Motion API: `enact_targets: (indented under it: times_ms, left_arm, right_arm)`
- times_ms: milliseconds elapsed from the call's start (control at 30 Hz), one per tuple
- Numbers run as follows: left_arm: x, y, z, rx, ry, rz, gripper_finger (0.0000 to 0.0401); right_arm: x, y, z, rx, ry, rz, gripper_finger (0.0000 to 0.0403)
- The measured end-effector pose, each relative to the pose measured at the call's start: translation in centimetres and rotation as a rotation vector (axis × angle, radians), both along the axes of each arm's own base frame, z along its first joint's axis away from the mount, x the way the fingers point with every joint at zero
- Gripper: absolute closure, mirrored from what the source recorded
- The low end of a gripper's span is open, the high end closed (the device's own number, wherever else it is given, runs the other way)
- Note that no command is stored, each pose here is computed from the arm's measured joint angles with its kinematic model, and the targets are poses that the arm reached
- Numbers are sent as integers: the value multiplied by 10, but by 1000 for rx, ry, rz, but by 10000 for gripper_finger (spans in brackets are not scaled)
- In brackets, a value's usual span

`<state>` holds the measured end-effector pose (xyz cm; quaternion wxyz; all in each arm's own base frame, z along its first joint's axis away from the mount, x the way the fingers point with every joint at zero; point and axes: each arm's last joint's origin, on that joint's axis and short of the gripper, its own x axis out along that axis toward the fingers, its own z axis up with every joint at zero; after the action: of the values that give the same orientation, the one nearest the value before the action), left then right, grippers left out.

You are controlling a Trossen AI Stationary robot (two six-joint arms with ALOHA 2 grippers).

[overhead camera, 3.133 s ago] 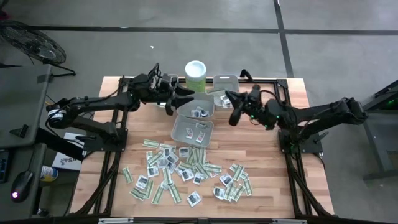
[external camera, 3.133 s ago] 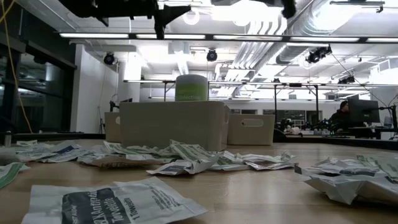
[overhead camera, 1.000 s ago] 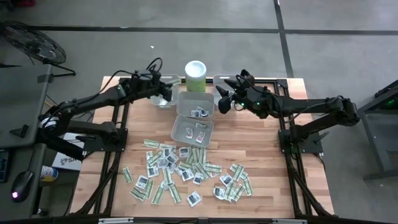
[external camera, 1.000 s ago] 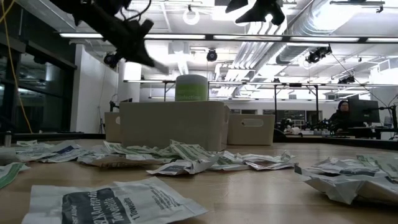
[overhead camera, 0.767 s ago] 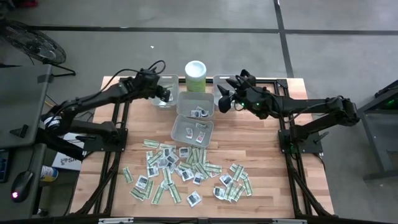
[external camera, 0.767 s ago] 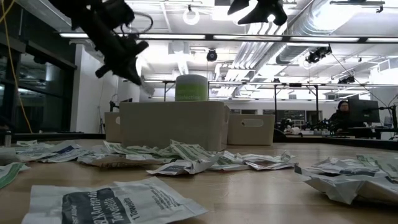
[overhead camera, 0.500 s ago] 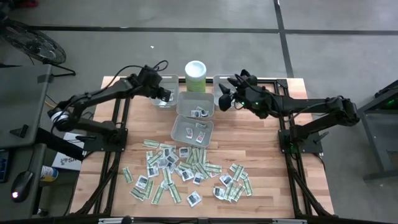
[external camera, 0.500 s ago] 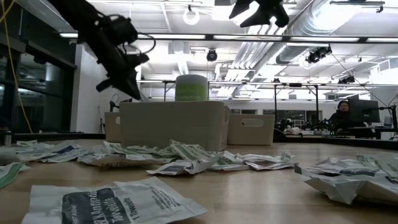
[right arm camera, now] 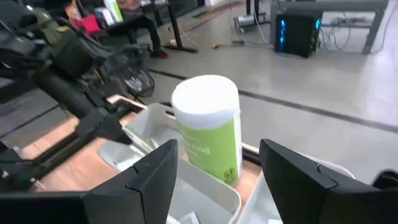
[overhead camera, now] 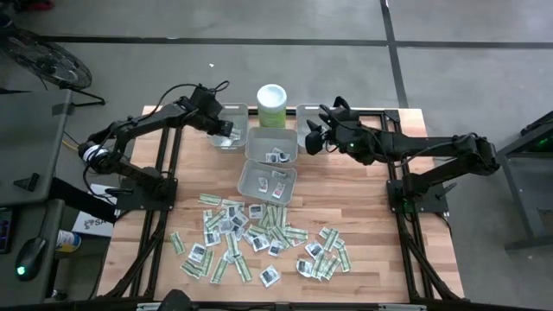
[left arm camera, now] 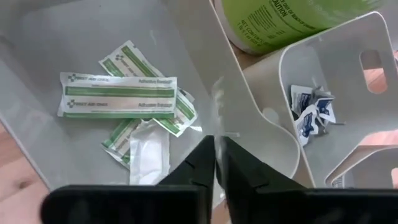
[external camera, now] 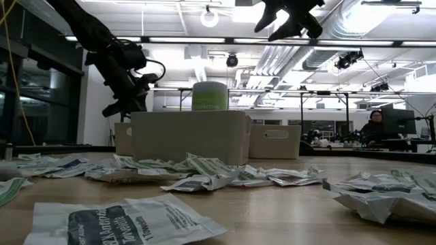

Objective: Pick & Place First Aid Supplies
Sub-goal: Put the bandage pack into the left bin

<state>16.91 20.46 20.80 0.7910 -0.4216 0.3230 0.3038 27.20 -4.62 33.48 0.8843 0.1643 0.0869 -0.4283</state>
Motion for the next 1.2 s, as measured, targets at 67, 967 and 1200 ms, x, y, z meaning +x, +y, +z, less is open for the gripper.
enact_targets:
  times_ms: [67, 967, 1200]
  left_arm:
    - [0, 0, 0, 13, 7, -9, 354]
    - [-12, -15, 42, 260, -66, -84, 238]
    - [-3, -38, 58, 300, -150, -202, 238]
  right_arm:
    - [-1, 0, -3, 29, 3, -11, 183]
    - [-33, 46, -88, 781, 389, 242, 183]
    - [-41, 76, -119, 836, 467, 390, 183]
